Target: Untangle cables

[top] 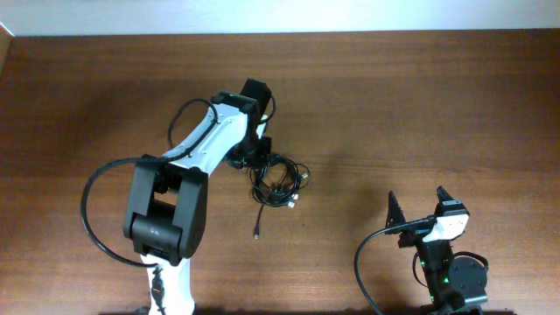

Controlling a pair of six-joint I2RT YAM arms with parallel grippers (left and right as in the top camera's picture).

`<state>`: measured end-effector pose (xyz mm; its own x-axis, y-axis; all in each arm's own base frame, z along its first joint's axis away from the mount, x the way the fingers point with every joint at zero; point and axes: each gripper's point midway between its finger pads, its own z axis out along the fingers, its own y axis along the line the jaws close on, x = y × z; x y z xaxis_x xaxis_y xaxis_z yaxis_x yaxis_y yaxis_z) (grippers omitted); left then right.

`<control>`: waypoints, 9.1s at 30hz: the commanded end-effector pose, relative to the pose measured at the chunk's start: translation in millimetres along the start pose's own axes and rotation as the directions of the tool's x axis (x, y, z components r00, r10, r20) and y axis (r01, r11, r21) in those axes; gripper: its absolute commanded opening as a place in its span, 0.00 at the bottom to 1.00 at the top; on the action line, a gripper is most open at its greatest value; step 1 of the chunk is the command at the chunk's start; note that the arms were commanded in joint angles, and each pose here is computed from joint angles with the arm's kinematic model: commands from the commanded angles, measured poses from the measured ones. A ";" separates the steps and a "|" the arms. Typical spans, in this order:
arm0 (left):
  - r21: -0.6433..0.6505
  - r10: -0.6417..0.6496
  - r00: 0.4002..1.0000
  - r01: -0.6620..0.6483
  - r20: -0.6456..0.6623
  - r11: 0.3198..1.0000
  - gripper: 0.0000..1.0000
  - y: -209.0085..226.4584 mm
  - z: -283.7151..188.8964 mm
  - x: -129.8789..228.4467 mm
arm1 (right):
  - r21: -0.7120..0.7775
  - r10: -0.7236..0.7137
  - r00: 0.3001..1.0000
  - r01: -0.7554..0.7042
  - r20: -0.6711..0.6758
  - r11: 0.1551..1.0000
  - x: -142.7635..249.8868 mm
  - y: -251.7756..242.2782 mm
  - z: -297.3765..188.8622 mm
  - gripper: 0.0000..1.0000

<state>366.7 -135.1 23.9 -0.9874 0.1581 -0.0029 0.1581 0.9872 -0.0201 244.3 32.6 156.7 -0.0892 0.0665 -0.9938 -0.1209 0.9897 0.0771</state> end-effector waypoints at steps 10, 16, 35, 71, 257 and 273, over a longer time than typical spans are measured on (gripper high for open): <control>0.159 0.125 0.992 -0.120 -0.018 0.980 0.01 -33.7 44.9 -10.6 | 0.010 0.004 1.000 -0.004 -0.009 1.000 3.5 -2.5 0.3 0.98; 0.255 0.126 0.990 -0.139 0.065 0.957 0.00 -51.2 1.8 -17.1 | 0.010 0.004 1.000 -0.004 -0.009 1.000 3.5 -2.5 0.3 0.98; 0.419 0.148 0.981 -0.187 0.124 0.889 0.00 -85.0 -60.2 0.3 | 0.010 0.004 1.000 -0.004 -0.009 1.000 3.5 -2.5 0.3 0.98; 0.410 0.147 0.984 -0.176 0.101 0.895 0.02 -81.9 -58.5 5.2 | 0.010 0.004 1.000 -0.004 -0.009 1.000 3.5 -2.5 0.3 0.98; 0.418 0.354 0.935 -0.324 0.004 0.849 0.35 -128.4 -36.3 64.7 | 0.269 0.352 0.264 -0.302 -0.898 0.914 51.0 48.1 58.8 0.04; 0.523 0.342 0.938 -0.265 -0.052 0.810 0.49 -102.9 -64.9 69.8 | 0.416 0.355 0.315 0.151 -0.880 0.897 81.8 -33.5 54.1 0.10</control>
<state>270.6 -240.1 93.4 -0.8513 0.5240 0.0263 0.3859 0.6594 -0.6452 287.4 20.1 74.7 -0.9441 0.2607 -0.2018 0.2796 0.9575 -0.0709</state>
